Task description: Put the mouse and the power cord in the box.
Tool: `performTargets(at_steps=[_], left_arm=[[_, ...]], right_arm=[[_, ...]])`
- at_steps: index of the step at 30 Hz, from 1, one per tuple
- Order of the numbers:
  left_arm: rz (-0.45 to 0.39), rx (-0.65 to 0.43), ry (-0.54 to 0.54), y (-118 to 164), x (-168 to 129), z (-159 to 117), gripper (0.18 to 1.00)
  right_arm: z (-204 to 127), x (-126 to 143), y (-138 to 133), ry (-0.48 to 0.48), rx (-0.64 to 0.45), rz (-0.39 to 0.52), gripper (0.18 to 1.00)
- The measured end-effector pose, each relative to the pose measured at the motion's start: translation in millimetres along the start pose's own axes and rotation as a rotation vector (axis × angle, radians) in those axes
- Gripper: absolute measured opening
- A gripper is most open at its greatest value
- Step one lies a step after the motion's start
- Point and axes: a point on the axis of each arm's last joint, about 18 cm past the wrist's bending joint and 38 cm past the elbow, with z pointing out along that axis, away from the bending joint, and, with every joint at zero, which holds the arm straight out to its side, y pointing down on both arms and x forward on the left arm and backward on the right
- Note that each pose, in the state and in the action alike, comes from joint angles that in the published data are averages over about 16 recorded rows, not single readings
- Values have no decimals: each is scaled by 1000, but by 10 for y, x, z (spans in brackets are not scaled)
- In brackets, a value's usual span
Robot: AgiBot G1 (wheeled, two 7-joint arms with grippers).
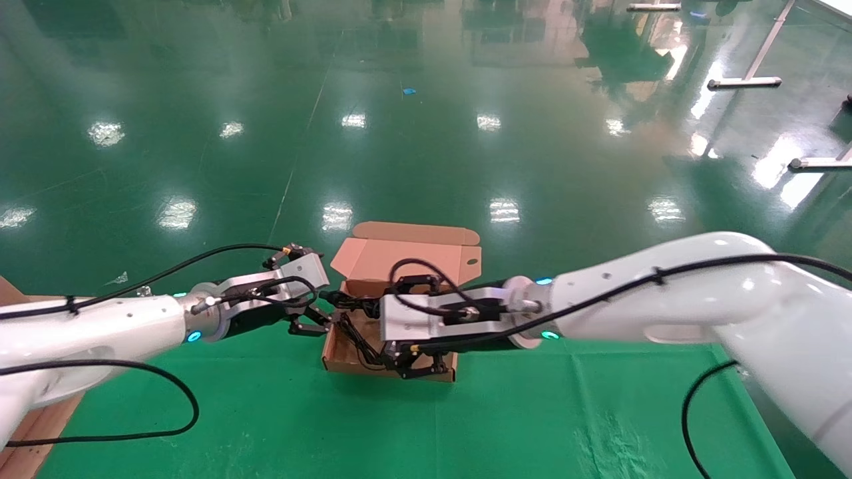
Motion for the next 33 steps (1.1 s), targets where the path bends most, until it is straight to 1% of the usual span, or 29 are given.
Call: performTargets(at_steps=[3, 9, 15, 21, 27, 33], left_arm=[[-64, 61, 16, -46, 33, -87, 1001], [-176, 179, 51, -152, 79, -303, 1001], [-266, 293, 94, -269, 109, -572, 1001], [-335, 399, 146, -397, 136, -887, 1001], [-381, 495, 211, -531, 176, -1239, 1001], [-405, 576, 289, -670, 239, -1618, 1001]], right_arm=[[-106, -81, 27, -2, 49, 73, 735], [-353, -223, 69, -2, 143, 204, 849], [-643, -345, 99, 0, 232, 314, 930], [-970, -457, 114, 3, 315, 403, 978], [-1325, -568, 109, 4, 389, 470, 997], [-1698, -683, 81, 1, 454, 516, 1001]])
